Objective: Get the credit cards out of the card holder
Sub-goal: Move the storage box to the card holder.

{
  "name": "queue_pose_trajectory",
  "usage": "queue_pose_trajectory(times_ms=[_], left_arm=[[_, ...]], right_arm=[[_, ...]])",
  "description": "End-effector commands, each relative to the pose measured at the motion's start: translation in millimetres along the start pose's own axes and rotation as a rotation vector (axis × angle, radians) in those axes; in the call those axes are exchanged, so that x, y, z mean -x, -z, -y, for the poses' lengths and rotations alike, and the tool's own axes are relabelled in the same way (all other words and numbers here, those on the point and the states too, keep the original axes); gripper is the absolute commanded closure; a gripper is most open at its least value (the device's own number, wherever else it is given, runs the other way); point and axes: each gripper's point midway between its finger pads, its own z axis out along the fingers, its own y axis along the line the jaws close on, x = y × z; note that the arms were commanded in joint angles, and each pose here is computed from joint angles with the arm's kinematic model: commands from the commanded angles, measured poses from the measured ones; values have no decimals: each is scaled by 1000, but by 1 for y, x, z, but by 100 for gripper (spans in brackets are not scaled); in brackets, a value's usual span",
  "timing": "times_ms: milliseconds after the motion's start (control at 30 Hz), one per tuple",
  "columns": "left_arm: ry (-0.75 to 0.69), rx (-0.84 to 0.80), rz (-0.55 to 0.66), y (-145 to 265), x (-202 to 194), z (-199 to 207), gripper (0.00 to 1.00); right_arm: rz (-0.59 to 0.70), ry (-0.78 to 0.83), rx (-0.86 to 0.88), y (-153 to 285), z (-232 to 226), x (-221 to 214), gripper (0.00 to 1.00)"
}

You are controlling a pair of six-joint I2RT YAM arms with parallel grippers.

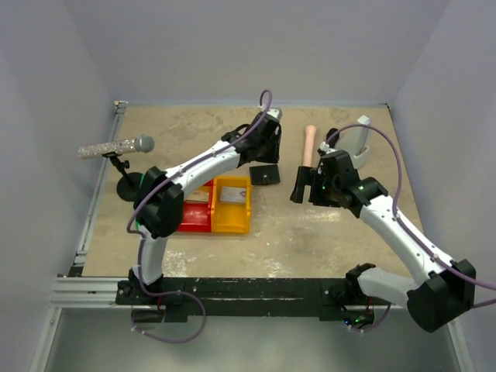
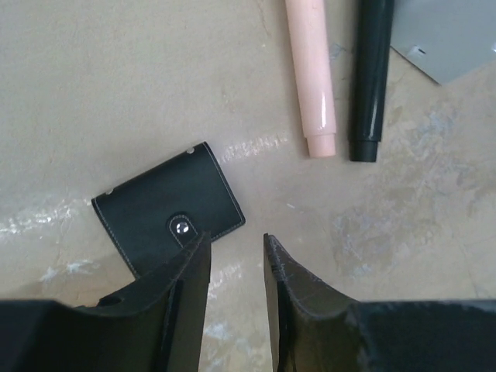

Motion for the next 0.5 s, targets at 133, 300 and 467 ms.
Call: queue_pose_trajectory(times_ms=[133,300,467], left_arm=[[-55,156,-43,-40,8,-23,63],[-16,221,-48,-58,15,-44,60],[-1,261,-102,-77,-1,-62,59]], right_arm=[[72,60,50,23,1,-11,1],[56,59,98,26,2,-31,1],[45,55,113,28,6,-43,1]])
